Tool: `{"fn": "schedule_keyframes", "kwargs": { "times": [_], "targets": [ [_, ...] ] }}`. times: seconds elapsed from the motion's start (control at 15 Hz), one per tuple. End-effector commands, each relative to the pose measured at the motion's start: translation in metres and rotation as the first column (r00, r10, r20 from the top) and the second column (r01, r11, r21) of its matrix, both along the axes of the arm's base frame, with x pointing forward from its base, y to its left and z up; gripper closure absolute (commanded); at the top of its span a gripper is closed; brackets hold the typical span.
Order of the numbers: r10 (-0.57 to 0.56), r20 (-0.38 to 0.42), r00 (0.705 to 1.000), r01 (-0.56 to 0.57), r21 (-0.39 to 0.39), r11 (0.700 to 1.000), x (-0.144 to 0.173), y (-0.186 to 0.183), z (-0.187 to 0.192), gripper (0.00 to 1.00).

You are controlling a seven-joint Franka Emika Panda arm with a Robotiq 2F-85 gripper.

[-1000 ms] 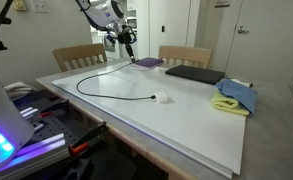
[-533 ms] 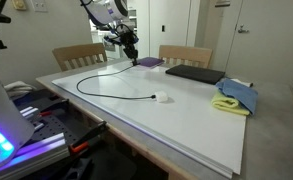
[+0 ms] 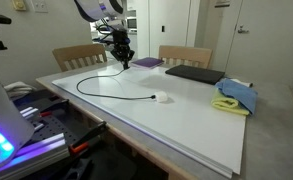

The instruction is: Fold the charging cable

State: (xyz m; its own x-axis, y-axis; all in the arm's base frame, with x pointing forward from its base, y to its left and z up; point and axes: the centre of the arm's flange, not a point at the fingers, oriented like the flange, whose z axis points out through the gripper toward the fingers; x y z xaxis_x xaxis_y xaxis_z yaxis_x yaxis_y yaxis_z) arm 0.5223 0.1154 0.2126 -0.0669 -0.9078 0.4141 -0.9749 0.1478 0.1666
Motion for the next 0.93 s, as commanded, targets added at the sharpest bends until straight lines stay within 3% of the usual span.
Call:
{"fn": "schedule_keyframes", "kwargs": {
  "times": [0.0,0.47,0.6,0.87],
  "targets": [
    [-0.015,0.009,1.000,0.015,0.003,1.000,-0.004,-0.001,0.002,0.96],
    [-0.040,0.012,0.999,0.040,0.001,0.999,-0.008,-0.002,0.004,0.99],
    [-0.159,0.014,0.987,0.159,-0.032,0.987,-0.013,-0.002,0.002,0.99],
    [-0.392,0.036,0.919,0.393,-0.030,0.919,-0.024,-0.014,-0.007,0.99]
  ]
}}
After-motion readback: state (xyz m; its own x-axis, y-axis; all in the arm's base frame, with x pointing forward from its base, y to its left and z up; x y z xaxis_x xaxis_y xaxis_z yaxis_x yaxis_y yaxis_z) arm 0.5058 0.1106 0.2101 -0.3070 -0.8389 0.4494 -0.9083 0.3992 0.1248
